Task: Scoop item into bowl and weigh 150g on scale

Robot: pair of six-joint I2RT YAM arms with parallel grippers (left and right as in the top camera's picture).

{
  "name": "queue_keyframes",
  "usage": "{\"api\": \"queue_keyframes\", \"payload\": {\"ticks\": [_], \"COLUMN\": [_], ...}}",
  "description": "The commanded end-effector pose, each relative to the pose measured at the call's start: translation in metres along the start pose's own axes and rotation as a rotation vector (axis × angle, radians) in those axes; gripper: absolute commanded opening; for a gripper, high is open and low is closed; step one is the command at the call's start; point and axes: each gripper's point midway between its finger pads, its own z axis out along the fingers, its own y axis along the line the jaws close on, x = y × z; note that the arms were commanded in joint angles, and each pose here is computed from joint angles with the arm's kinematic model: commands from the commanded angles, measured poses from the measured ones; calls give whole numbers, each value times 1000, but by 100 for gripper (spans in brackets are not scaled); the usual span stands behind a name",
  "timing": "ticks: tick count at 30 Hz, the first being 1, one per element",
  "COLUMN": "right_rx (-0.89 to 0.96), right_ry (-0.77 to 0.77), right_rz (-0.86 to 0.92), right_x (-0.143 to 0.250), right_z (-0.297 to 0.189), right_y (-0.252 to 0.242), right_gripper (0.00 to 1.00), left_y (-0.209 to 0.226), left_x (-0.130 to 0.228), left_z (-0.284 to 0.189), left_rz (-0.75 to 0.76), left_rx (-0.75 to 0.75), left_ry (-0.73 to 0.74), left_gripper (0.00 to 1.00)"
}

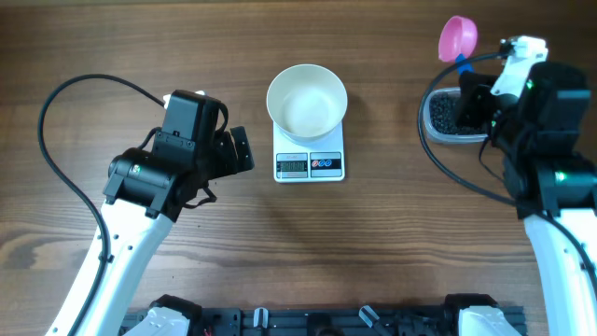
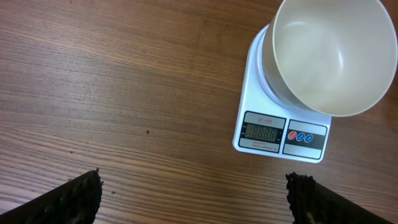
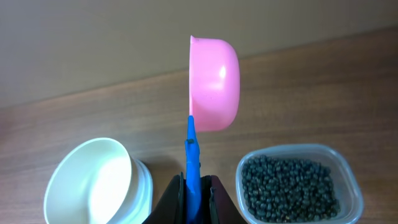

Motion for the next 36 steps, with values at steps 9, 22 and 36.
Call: {"api": "queue_keyframes", "payload": {"ticks": [9, 22, 36], "right_rx": [-23, -58, 3], "right_ry": [-14, -121, -129], "right_rz": [179, 328, 321], "right_x": [-10, -37, -36], "right_z": [28, 26, 26], "right_y": [2, 6, -5], "right_gripper": [4, 4, 4], "left_y": [3, 3, 3], "left_x": [-2, -2, -2], "left_z": [2, 2, 2], "left_rz": [15, 15, 15], "left_rx": [-12, -12, -12], "left_ry": [-4, -4, -4], "left_gripper": [100, 100, 100]}}
